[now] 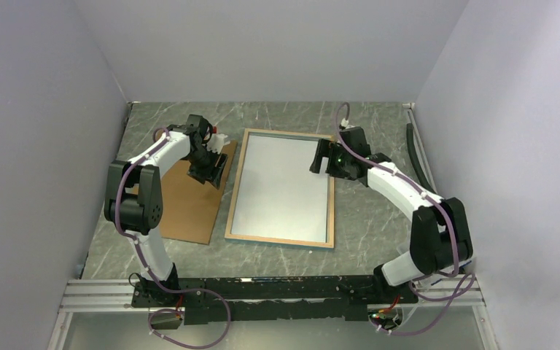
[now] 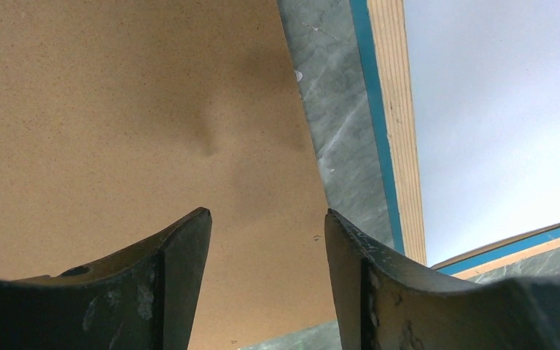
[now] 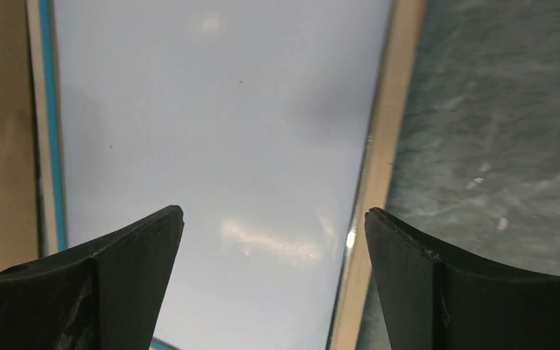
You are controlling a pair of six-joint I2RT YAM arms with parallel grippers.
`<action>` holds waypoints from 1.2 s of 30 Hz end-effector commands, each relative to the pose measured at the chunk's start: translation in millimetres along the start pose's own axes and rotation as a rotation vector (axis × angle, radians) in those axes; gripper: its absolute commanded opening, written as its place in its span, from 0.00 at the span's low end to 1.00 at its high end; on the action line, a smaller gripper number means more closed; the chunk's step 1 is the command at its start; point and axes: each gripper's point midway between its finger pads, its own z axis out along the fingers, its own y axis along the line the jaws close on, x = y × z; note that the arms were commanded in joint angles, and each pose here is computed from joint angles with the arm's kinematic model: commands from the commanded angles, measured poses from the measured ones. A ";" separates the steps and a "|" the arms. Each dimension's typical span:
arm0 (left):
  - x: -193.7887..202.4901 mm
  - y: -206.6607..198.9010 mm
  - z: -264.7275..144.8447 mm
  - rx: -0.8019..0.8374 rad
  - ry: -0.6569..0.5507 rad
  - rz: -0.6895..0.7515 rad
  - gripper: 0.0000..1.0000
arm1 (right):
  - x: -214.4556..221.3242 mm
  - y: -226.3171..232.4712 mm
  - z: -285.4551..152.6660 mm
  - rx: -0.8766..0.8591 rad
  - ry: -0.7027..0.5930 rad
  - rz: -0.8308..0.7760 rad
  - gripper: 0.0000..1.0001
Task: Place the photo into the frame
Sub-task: Adjust the photo in the photo frame.
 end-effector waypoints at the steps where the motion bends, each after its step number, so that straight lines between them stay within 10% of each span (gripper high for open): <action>1: -8.2 0.5 -15.6 -0.014 -0.038 0.023 0.65 | -33.9 -15.6 -29.7 0.137 -0.128 -0.005 1.00; 9: -18.2 45.8 -58.6 -0.096 -0.132 -0.040 0.68 | -43.7 52.9 -41.4 0.103 -0.216 -0.049 1.00; 12: -12.5 92.1 -82.7 -0.131 -0.165 -0.138 0.51 | -32.1 115.0 -25.8 0.038 -0.201 -0.072 1.00; 15: -0.3 148.2 -105.9 -0.201 -0.202 -0.236 0.65 | -8.0 175.9 -2.5 -0.026 -0.156 -0.088 1.00; 22: 53.9 247.7 -118.1 -0.451 -0.153 -0.357 0.61 | 49.8 275.5 58.9 -0.065 -0.034 -0.139 1.00; 36: 97.9 316.0 -77.2 -0.639 -0.088 -0.442 0.56 | 103.1 291.0 128.0 -0.039 0.057 -0.064 1.00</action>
